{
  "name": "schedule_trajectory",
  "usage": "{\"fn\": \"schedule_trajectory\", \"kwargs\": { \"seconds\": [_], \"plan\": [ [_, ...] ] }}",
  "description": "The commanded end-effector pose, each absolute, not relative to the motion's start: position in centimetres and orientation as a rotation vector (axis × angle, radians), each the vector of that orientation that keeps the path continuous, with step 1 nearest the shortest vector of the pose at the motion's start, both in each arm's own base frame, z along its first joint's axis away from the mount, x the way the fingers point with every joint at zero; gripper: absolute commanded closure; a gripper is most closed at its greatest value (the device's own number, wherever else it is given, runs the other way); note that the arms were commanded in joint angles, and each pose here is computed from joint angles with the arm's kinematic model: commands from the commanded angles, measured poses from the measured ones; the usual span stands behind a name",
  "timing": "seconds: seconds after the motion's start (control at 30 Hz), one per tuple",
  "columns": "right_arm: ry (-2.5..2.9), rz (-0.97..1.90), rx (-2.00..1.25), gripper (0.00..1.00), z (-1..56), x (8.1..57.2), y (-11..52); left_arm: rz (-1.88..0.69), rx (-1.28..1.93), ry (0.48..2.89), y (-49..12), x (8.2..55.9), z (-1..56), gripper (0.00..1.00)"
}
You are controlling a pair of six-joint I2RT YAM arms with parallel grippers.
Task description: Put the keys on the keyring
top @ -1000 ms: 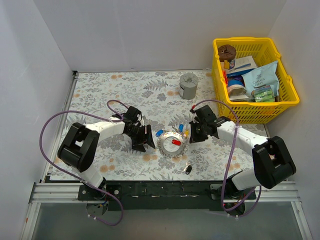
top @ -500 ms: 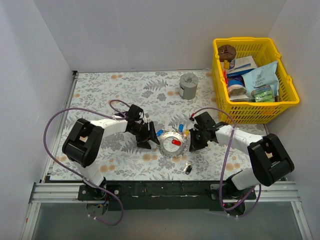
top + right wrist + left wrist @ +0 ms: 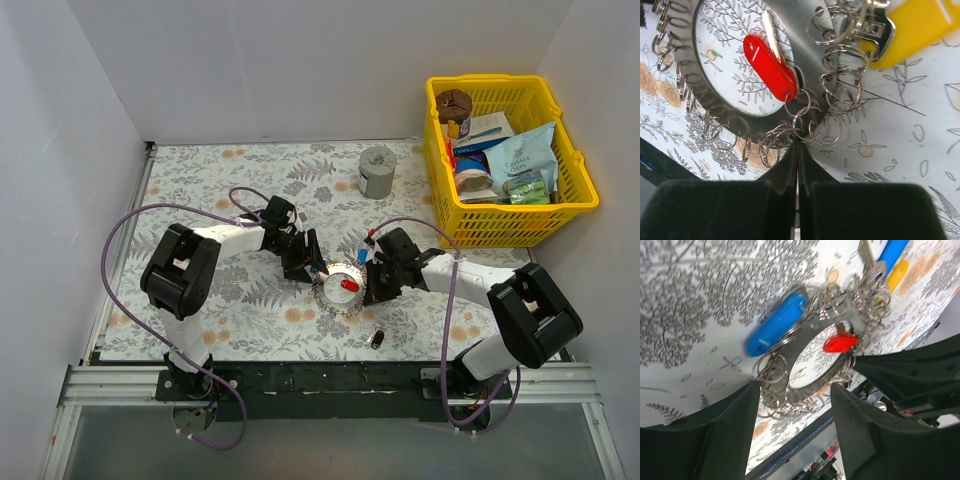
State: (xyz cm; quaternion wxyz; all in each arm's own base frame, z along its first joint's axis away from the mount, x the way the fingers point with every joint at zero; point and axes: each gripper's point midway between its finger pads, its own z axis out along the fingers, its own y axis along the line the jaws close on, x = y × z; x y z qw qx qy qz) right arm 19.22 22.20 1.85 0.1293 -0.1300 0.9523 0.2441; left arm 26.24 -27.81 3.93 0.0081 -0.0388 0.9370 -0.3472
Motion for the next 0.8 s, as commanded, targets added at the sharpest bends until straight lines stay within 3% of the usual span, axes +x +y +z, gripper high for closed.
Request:
{"fn": "schedule_trajectory", "kwargs": {
  "seconds": [0.0,0.47,0.77],
  "plan": [
    [2.827,0.680,-0.409,0.99,0.6,17.6,22.5,-1.082,-0.061,2.896,-28.5,27.8,4.8,0.43],
    [2.797,0.749,-0.550,0.99,1.8,17.8,28.7,-1.092,0.054,2.861,-31.2,32.9,6.8,0.43],
    [2.736,0.692,-0.581,0.99,4.4,19.1,28.6,-0.573,0.108,2.828,-26.7,36.7,7.8,0.41]
  ]
}}
